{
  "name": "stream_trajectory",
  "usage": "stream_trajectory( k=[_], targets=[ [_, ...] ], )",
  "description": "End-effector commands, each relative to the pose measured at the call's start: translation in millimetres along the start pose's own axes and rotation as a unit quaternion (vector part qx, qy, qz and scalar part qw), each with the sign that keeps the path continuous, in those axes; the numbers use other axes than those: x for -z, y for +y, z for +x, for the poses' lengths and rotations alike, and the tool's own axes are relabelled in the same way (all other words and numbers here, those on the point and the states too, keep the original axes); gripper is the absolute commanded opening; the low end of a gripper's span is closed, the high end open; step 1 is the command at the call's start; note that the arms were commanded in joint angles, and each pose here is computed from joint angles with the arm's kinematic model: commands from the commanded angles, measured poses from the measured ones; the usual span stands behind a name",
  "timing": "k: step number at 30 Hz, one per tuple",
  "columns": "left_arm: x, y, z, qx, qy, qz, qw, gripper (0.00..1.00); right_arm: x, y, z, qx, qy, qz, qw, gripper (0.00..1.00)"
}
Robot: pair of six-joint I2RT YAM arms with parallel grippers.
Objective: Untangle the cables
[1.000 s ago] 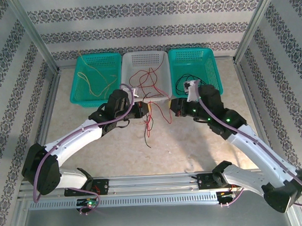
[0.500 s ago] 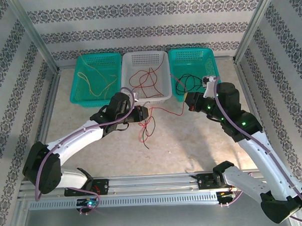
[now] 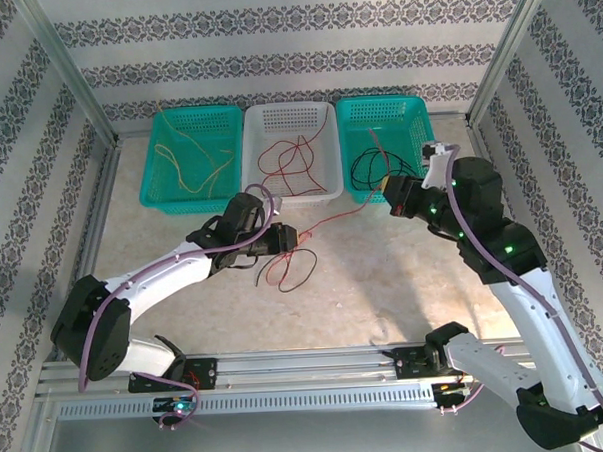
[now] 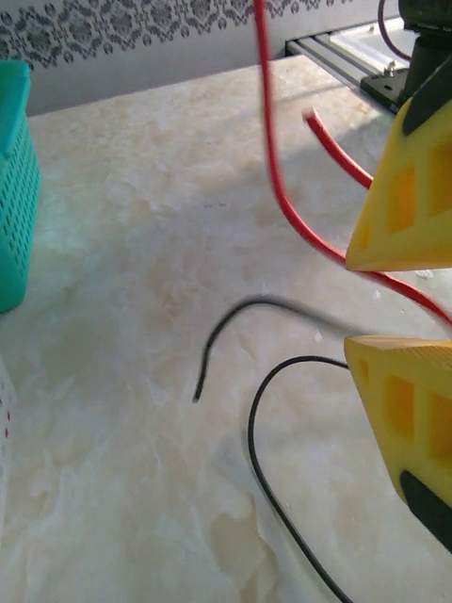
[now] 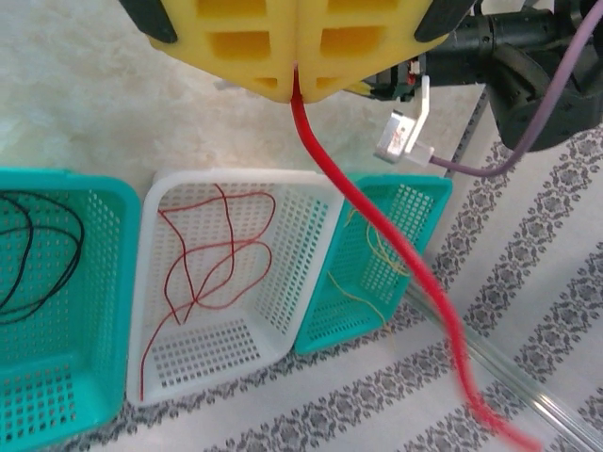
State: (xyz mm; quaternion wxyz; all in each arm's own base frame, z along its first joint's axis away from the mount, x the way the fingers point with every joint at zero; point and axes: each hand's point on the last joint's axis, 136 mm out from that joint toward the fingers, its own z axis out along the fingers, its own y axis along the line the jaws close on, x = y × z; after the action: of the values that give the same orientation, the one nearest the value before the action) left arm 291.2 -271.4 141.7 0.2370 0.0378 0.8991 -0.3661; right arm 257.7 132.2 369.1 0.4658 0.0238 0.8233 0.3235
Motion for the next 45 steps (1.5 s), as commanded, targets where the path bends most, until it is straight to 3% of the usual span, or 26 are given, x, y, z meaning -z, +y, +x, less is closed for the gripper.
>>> stream_trajectory(
  k=[1,10,12,16,21,28,40,45],
  targets=[
    [1.4,30.2,24.6,0.012,0.031,-0.052,0.998,0.25,22.9,11.4,-30.3,0.023,-0.057,-0.004,0.998,0.00],
    [-2.3,28.0,28.2,0.021,0.037,-0.038,0.998,0.22,35.6,28.8,-48.1,0.026,-0.074,-0.025,0.997,0.00],
    [2.4,12.9,21.5,0.013,0.026,-0.009,1.000,0.27,36.7,32.0,-49.8,0.025,-0.074,-0.031,0.996,0.00],
    [30.4,-31.5,-6.3,-0.024,-0.046,0.070,0.996,0.47,35.9,36.3,-51.5,0.022,-0.072,-0.040,0.996,0.00],
    [58.6,-55.2,-31.2,-0.094,-0.101,0.079,0.987,0.56,32.3,40.2,-50.2,0.011,-0.069,-0.056,0.996,0.00],
    [33.2,-72.9,-21.9,-0.113,-0.050,0.126,0.984,0.53,35.1,48.7,-53.0,0.000,-0.072,-0.077,0.994,0.00],
    [1.4,-51.4,-22.2,-0.149,-0.033,0.070,0.986,0.54,42.6,60.4,-55.3,-0.007,-0.080,-0.109,0.991,0.00],
    [3.6,-50.3,-27.5,-0.154,-0.055,0.067,0.984,0.59,47.3,66.3,-56.8,-0.006,-0.084,-0.124,0.989,0.00]
  ],
)
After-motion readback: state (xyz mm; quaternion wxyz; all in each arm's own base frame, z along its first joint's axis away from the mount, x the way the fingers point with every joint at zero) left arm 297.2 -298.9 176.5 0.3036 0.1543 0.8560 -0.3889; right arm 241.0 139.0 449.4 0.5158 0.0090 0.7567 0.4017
